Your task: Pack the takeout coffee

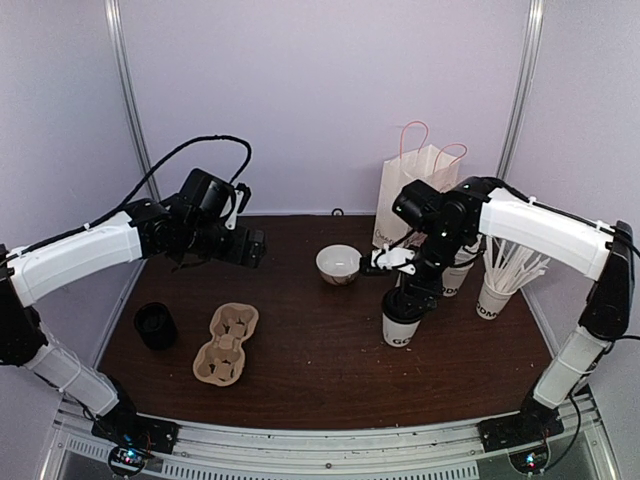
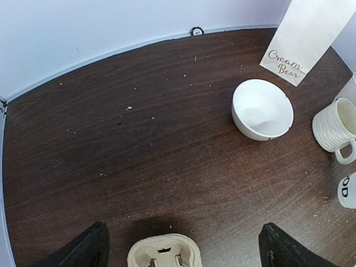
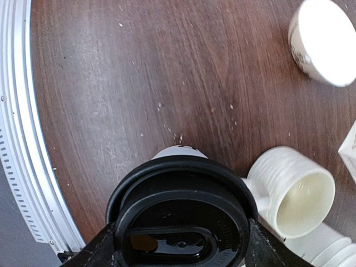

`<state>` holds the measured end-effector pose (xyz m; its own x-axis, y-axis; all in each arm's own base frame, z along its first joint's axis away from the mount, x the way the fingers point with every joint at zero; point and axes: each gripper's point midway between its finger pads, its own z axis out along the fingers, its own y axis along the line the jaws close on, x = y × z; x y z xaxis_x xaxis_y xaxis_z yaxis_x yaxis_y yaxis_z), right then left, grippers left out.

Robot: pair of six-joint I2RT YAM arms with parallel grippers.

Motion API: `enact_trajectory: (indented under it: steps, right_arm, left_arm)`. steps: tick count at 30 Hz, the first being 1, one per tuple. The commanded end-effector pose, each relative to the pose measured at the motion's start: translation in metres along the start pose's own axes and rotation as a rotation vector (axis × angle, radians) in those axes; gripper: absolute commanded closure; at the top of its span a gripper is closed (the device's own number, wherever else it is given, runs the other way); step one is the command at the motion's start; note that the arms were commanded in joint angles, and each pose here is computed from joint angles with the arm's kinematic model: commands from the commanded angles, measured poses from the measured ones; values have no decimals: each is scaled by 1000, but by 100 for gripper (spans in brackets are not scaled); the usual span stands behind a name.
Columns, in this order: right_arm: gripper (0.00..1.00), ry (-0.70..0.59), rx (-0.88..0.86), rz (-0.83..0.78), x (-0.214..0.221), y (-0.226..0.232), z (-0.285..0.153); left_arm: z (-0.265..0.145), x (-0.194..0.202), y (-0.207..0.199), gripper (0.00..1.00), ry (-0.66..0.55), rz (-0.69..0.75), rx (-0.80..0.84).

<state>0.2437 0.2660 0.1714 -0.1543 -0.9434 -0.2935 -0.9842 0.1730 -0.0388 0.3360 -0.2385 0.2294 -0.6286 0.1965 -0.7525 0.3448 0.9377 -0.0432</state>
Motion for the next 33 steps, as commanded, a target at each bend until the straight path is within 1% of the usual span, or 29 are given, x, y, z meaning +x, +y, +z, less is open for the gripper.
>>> enact_trajectory:
  steps: [1,4,11,18,25,31,33]
  right_arm:
    - [28,42,-2,92,46,1,-13]
    - [28,62,-4,143,78,4,-18]
    - [28,93,44,295,149,-2,-29]
    - [28,101,80,405,193,-4,-30]
    - [27,91,97,457,213,-10,-22]
    - [21,99,81,455,218,-6,-12]
    - [16,95,77,452,217,-4,-14]
  left_arm:
    - [2,-27,-9,2,-62,-4,41]
    - [8,-27,-10,2,-51,3,41]
    - [34,-22,-14,3,27,21,57]
    - [50,-21,-19,3,58,15,75]
    - [55,-13,-17,3,97,20,66]
    - [52,-13,-16,3,102,27,71]
    - [52,-13,-17,3,105,29,75]
